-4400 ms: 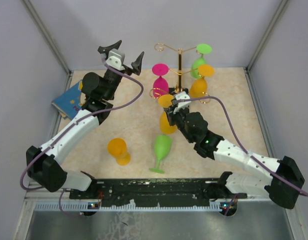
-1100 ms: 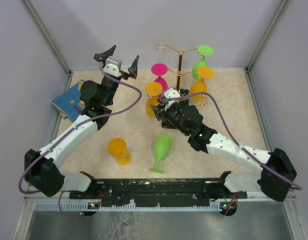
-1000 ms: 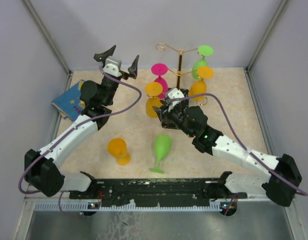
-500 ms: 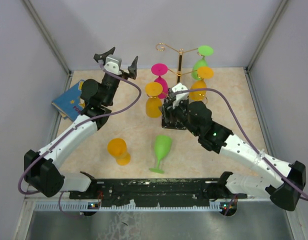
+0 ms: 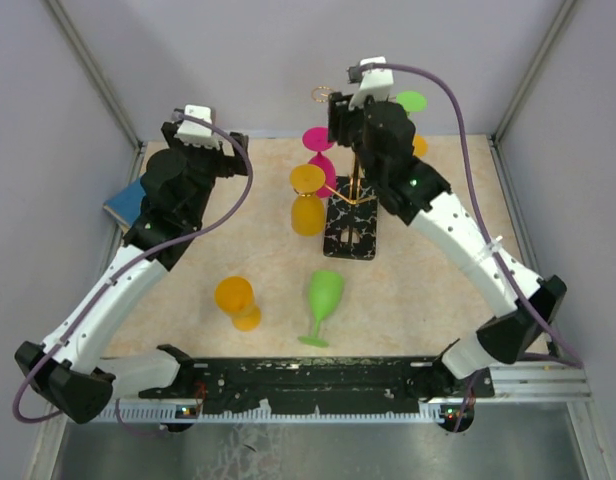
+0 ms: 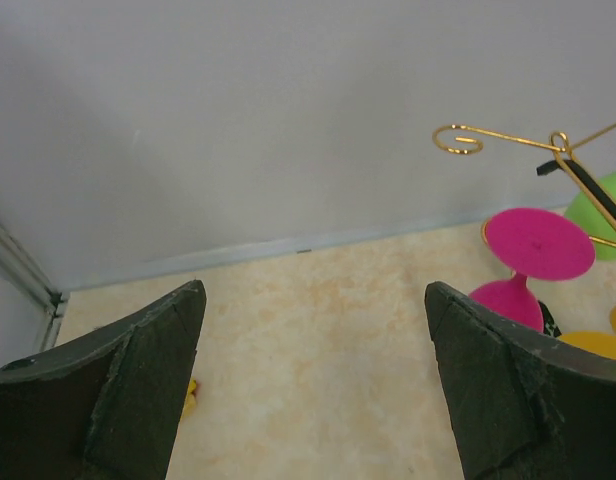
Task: Place the wine glass upside down on the wine glass rack
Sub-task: Pick up the wine glass at the center of the board.
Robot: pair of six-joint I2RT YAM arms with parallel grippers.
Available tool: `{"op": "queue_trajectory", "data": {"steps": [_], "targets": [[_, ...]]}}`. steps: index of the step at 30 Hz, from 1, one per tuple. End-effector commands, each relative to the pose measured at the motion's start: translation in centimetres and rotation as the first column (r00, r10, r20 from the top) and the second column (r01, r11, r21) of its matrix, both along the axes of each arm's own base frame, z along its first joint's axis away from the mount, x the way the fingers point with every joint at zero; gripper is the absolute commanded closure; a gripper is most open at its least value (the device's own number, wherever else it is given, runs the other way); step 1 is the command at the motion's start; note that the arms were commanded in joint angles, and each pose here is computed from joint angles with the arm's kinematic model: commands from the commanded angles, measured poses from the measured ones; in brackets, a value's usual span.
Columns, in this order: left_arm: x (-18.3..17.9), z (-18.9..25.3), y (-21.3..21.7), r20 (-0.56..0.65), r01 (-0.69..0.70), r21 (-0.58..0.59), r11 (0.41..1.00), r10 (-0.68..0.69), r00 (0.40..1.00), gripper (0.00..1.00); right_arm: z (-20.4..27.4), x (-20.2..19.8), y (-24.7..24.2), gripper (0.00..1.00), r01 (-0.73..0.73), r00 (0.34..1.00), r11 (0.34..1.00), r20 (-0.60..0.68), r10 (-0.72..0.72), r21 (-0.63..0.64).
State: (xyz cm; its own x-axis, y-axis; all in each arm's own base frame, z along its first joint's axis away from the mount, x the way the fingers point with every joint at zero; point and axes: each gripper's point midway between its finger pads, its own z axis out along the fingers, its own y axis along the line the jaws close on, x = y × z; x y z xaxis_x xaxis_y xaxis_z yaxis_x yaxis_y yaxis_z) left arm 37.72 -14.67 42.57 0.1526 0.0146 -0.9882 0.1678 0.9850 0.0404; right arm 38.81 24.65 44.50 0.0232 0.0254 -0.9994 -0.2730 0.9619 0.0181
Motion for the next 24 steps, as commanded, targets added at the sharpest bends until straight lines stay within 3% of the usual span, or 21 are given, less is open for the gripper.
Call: {"op": "queue_trajectory", "data": {"steps": [1,7,12,17,24], "targets": [[-1.8,-4.0,0.6,-0.233,0.005,0.017,1.0,-0.001,0.972,0.04,1.3,2.2,-0.7,0.45,-0.025,0.999,0.997,-0.035,0.027,0.069],[-3.7,-7.6,-2.1,-0.405,0.176,0.031,0.984,-0.149,0.902,0.03,0.5,1.9,-2.7,0.45,0.0,0.998,0.999,-0.07,0.003,0.033],[-6.5,-9.8,-6.3,-0.466,0.436,-0.002,0.9,-0.387,0.796,0.02,-1.2,-0.2,-5.1,0.43,0.027,0.995,0.999,-0.093,-0.029,-0.021],[-11.1,-11.1,-10.9,-0.487,0.701,-0.053,0.712,-0.631,0.604,0.01,-2.1,-1.4,-8.0,0.41,0.114,0.985,0.991,-0.121,-0.121,-0.063],[-18.1,-14.6,-16.8,-0.539,0.893,-0.059,0.446,-0.767,0.348,0.01,-2.0,-0.7,-9.6,0.39,0.156,0.977,0.988,-0.146,-0.155,-0.01]]}}
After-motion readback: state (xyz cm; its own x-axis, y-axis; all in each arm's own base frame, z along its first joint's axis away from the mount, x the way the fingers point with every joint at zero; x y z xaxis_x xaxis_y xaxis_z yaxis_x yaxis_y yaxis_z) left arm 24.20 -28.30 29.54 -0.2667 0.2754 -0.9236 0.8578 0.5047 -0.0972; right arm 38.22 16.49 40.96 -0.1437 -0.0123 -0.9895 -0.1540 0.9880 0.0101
